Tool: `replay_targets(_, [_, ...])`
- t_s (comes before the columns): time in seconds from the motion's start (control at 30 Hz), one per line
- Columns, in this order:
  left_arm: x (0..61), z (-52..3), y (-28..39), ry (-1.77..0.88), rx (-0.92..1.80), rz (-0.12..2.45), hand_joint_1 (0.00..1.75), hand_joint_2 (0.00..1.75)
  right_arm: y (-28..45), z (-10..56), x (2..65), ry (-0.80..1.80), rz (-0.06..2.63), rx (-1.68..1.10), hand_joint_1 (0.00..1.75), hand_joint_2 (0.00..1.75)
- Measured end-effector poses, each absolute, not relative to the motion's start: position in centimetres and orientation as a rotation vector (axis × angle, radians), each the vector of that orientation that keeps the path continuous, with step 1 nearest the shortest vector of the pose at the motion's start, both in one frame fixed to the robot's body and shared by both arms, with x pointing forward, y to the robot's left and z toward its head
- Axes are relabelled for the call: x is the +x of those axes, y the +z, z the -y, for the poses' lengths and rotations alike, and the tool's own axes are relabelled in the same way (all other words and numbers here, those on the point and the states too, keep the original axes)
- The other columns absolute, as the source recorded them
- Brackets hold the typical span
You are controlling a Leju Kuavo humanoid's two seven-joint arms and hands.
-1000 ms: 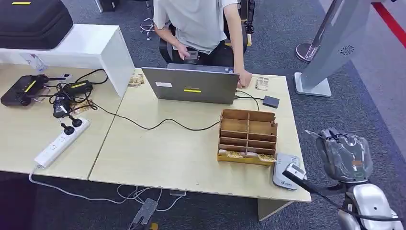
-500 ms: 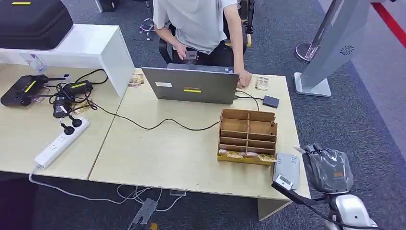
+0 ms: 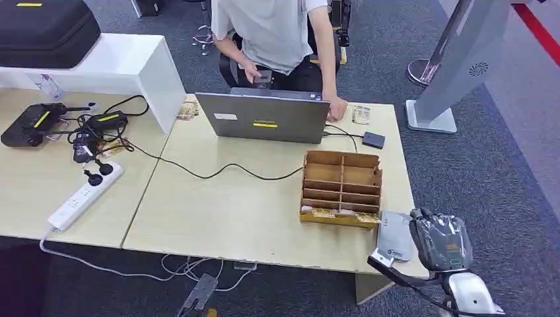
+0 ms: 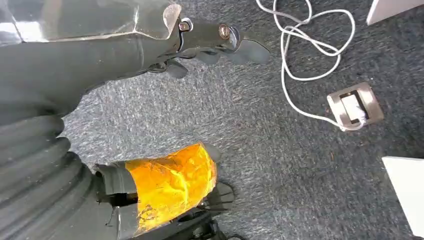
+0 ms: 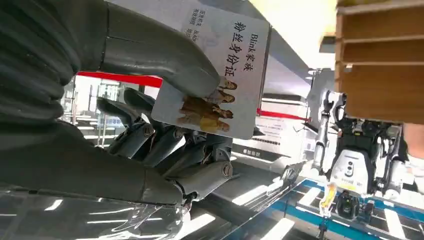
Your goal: Pass the card to the sensor for recognition and then transmit it.
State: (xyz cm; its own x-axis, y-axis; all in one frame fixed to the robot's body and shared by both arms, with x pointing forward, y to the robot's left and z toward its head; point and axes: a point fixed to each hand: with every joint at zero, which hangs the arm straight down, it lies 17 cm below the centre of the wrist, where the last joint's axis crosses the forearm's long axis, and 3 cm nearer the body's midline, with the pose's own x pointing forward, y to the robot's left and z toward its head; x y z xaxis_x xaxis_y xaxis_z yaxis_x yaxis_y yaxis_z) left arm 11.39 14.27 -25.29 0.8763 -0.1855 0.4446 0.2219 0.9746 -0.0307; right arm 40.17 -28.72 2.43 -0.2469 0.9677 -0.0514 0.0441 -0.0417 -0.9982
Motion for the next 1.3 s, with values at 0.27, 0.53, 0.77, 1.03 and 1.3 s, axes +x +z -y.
replay_targets(0.27, [11.5,-14.5,-25.3,-0.210,-0.073,0.457,0.00,1.75,-1.3,27.8,38.6,1.459,1.330,-1.094,1.75,1.75])
replay_targets(0.53, [11.5,-14.5,-25.3,-0.214,-0.071,0.458,0.00,1.75,-4.0,27.2,37.3,1.477,1.301,-1.045,1.75,1.75])
replay_targets(0.77, [11.5,-14.5,-25.3,-0.219,-0.071,0.460,0.00,1.75,-5.1,26.7,37.1,1.493,1.283,-1.029,1.75,1.75])
replay_targets(1.03, [11.5,-14.5,-25.3,-0.224,-0.071,0.460,0.00,1.75,-4.5,26.7,38.1,1.484,1.287,-1.062,1.75,1.75])
replay_targets(1.3, [11.5,-14.4,-25.3,-0.254,-0.070,0.462,0.00,1.75,6.7,26.3,46.9,1.370,1.466,-1.233,1.75,1.75])
